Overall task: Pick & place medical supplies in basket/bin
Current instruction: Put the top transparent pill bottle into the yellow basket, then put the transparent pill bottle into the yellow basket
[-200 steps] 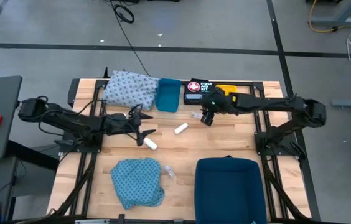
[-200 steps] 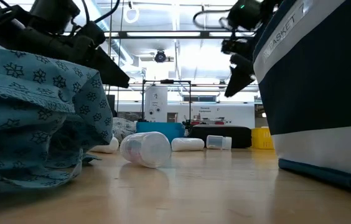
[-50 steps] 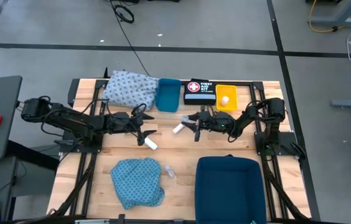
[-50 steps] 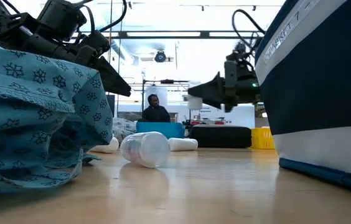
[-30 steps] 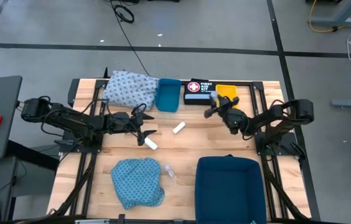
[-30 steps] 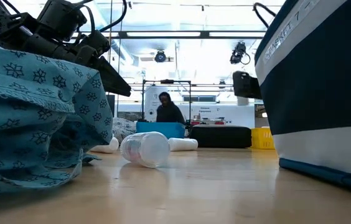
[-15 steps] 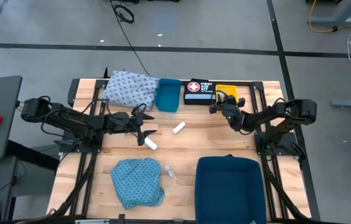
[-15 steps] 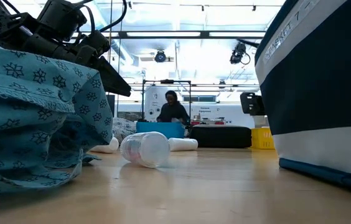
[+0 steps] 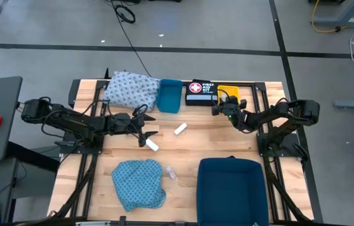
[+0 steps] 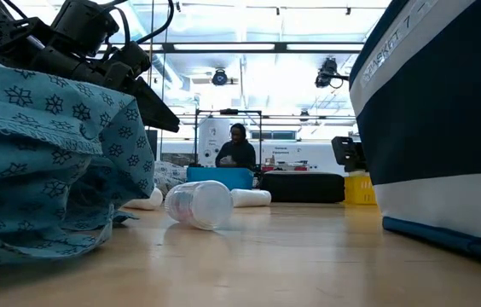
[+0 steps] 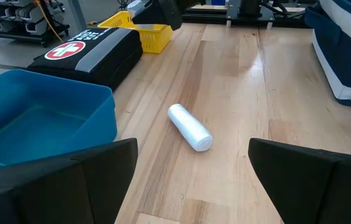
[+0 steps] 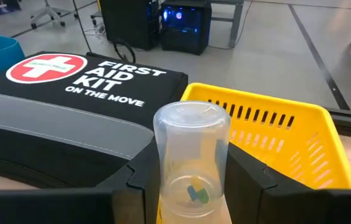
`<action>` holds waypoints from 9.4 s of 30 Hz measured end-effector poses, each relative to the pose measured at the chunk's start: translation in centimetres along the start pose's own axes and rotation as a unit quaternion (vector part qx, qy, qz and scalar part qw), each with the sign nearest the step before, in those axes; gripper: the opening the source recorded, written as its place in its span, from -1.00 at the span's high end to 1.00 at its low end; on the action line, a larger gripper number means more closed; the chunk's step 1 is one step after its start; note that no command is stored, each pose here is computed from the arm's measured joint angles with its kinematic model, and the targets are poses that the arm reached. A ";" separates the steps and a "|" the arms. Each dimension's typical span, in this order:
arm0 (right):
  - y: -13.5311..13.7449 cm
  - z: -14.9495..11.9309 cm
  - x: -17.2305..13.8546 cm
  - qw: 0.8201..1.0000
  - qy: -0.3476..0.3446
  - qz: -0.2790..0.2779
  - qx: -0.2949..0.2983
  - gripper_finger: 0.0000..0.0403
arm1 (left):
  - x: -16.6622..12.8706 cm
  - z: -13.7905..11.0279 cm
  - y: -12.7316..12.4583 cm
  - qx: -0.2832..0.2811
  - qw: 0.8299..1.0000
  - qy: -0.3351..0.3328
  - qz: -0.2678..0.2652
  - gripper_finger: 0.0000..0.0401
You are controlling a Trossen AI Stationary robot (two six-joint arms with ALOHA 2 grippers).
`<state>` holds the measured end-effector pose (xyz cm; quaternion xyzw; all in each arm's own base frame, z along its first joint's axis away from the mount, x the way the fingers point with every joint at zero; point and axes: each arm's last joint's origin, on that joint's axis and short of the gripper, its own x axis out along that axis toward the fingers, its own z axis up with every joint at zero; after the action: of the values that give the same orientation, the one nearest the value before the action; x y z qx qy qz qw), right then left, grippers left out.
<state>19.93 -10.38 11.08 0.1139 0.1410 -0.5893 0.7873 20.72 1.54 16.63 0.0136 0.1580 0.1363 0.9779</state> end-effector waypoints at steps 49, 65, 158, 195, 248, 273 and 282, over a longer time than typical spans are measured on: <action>3.9 2.1 -3.2 0.967 -0.117 0.203 -0.096 -0.08 | -0.1 0.9 -0.3 -0.013 0.998 -0.046 -0.050 -0.56; 6.1 2.7 -5.0 0.945 -0.154 0.242 -0.156 -0.08 | 4.1 5.3 -2.4 0.053 0.969 0.079 -0.228 -0.56; -0.6 5.1 -15.3 0.820 -0.110 0.540 -0.156 -0.08 | 13.2 2.6 -15.3 0.322 0.881 0.264 -0.225 0.26; -3.0 5.9 -15.7 0.828 -0.157 0.507 -0.182 -0.01 | 15.9 15.2 -1.5 0.132 0.922 -0.186 -0.312 0.26; -0.7 7.5 -11.2 0.871 -0.218 0.432 -0.084 -0.34 | 21.6 17.2 1.9 0.073 0.904 -0.317 -0.277 0.26; -0.1 7.1 -10.8 0.870 -0.209 0.438 -0.093 -0.34 | 23.6 16.2 4.2 0.060 0.913 -0.308 -0.261 0.27; -0.1 7.2 -10.8 0.871 -0.216 0.432 -0.092 -0.34 | 23.8 16.0 2.6 0.070 0.908 -0.315 -0.267 0.27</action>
<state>17.59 -3.20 21.67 -0.0395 -0.0417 -0.1847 0.9811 46.76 10.79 24.77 0.0820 -0.1512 -0.1525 0.9732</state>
